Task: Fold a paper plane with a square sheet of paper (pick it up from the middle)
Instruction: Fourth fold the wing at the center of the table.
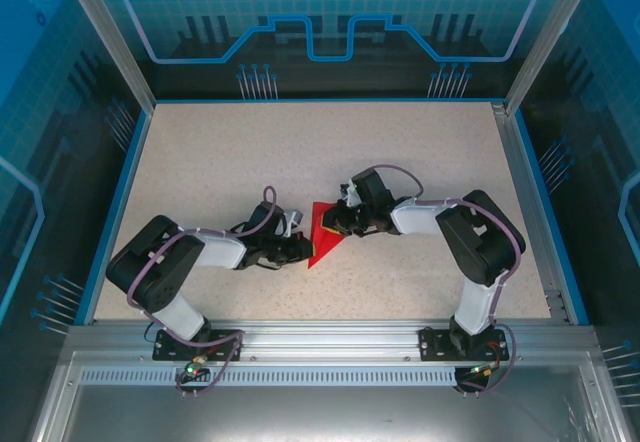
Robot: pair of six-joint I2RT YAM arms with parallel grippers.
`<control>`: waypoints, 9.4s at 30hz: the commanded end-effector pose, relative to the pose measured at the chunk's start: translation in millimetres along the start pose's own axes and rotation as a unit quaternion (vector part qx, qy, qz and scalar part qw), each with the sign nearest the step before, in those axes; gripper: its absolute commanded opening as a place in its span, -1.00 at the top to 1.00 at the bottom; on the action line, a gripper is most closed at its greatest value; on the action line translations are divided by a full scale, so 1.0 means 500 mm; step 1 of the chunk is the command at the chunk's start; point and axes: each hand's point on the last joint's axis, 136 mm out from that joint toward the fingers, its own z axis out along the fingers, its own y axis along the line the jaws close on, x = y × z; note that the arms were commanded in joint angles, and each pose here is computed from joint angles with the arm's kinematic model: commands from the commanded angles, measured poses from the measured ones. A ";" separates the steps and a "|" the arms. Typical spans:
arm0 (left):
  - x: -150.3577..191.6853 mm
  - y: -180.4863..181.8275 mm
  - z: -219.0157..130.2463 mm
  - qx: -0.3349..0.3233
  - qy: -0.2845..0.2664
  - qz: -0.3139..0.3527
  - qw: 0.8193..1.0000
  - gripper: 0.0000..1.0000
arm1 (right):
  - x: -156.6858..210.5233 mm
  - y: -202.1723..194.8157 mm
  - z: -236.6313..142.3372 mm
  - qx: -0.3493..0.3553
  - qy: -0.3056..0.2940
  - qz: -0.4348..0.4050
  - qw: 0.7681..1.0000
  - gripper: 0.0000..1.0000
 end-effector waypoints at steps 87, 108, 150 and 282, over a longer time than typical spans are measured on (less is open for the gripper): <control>0.017 0.095 0.026 -0.009 0.076 -0.191 0.979 0.98 | -0.014 -0.026 0.061 0.037 0.015 0.018 0.999 0.66; 0.021 0.089 0.020 -0.006 0.083 -0.177 0.981 0.77 | 0.013 -0.086 0.081 0.082 0.048 0.036 0.995 0.68; 0.060 0.057 -0.031 -0.028 0.144 -0.125 0.981 0.66 | 0.029 -0.111 0.086 0.102 0.067 0.040 0.992 0.66; 0.115 0.018 0.021 -0.009 0.147 -0.143 0.979 0.94 | 0.067 -0.182 0.093 0.165 0.089 0.051 0.981 0.67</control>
